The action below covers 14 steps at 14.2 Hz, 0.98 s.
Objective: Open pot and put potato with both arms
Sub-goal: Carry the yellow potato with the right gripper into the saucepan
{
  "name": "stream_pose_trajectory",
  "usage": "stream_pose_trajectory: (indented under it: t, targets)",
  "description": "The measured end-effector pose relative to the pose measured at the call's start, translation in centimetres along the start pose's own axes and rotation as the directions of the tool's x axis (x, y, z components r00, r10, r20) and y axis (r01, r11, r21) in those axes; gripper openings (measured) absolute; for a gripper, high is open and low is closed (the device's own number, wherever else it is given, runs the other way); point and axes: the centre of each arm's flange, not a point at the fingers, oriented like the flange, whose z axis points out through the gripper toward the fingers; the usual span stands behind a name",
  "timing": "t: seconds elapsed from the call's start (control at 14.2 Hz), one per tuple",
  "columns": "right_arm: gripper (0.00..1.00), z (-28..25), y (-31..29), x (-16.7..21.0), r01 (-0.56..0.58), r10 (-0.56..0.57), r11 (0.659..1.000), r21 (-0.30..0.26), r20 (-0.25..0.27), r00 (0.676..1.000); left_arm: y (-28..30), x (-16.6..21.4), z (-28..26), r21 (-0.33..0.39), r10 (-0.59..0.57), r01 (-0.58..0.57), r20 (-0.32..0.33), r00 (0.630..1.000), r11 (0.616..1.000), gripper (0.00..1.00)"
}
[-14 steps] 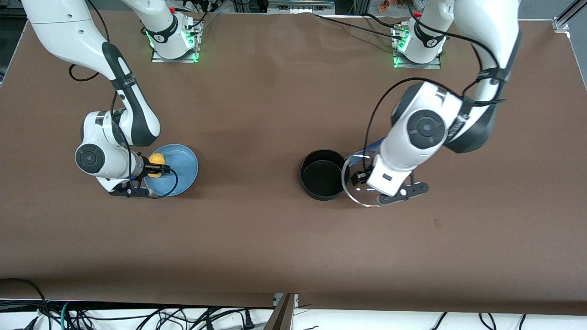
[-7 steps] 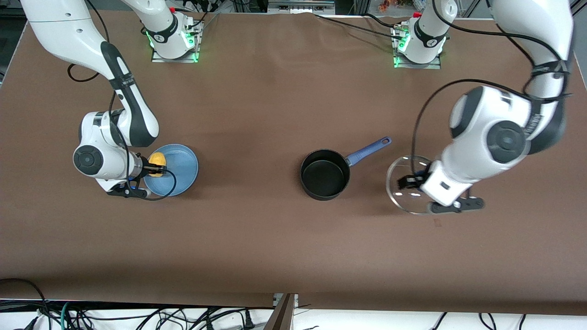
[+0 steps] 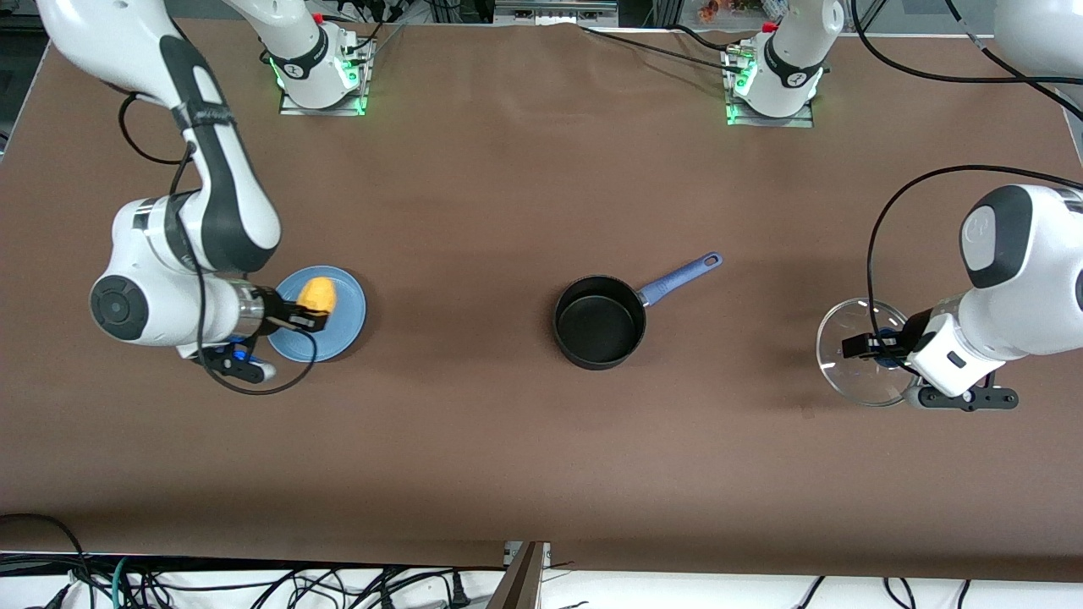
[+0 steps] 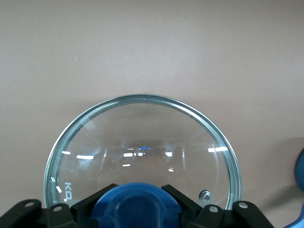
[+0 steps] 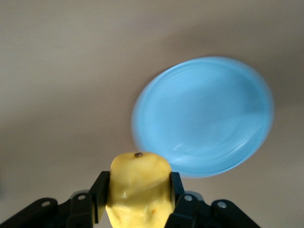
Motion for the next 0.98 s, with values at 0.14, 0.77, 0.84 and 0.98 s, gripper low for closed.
stream_pose_trajectory:
  t: [0.14, 0.77, 0.84, 0.98]
  targets:
    - [0.56, 0.4, -5.3, -3.3, -0.097, 0.097, 0.995, 0.028, 0.015, 0.995, -0.1, -0.3, 1.1, 0.000, 0.001, -0.001, 0.003, 1.000, 1.000, 0.44]
    - [0.56, 7.9, -28.7, -14.3, -0.474, 0.524, 0.779, 0.409, -0.010, 0.852, -0.2, -6.0, 9.2, 0.014, 0.007, -0.006, -0.086, 0.996, 1.000, 0.44]
    - [0.56, 9.2, -29.6, -14.6, -0.483, 0.540, 0.757, 0.440, -0.004, 0.842, -0.4, -6.6, 9.9, 0.014, 0.006, -0.005, -0.085, 0.996, 1.000, 0.44]
    - [0.56, 11.3, -30.8, -15.4, -0.498, 0.559, 0.730, 0.469, 0.009, 0.829, -0.4, -7.4, 11.3, 0.019, 0.013, -0.011, -0.092, 0.996, 1.000, 0.44]
